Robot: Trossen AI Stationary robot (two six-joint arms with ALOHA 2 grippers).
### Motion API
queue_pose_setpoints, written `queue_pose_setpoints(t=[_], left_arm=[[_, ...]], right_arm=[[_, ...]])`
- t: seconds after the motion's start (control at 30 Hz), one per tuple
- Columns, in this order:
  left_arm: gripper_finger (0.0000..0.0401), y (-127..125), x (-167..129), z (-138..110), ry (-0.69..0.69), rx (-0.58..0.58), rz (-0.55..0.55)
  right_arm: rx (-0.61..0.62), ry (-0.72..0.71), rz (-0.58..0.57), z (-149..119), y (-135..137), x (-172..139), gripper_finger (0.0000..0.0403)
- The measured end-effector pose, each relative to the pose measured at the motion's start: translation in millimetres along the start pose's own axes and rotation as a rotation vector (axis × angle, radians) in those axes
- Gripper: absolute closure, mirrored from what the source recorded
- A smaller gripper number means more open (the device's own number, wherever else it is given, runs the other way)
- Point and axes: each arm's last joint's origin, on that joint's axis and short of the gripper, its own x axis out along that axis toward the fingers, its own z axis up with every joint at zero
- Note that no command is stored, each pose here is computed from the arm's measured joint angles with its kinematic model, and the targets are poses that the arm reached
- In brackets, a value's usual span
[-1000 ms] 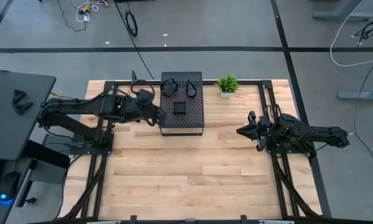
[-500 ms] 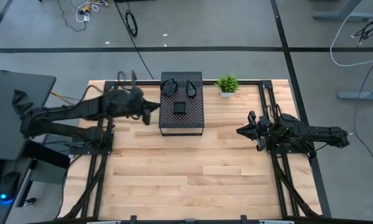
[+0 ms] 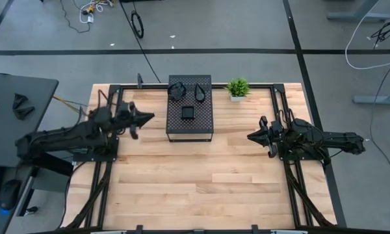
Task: Pick & Place Mini shaped plates
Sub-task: Return to Home Position
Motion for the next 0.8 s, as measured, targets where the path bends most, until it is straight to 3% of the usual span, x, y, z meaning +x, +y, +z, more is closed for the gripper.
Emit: queue_pose_setpoints(t=[0.1, 0.3, 0.6, 0.8], left_arm=[[0.0399, 6, -7, -19, -0.067, -0.008, -0.095], [0.0400, 11, -21, -43, -0.171, -0.028, -0.173], [0.0400, -1, -27, -53, -0.118, 0.039, -0.289], [0.0400, -4, -30, -62, -0.030, 0.152, -0.344]], right_arm=[[0.000, 0.000, 0.000, 0, 0, 0, 0.0364], [0.000, 0.000, 0.000, 0, 0, 0, 0.0364], [0.000, 0.000, 0.000, 0, 0, 0, 0.0364], [0.000, 0.000, 0.000, 0, 0, 0, 0.0364]])
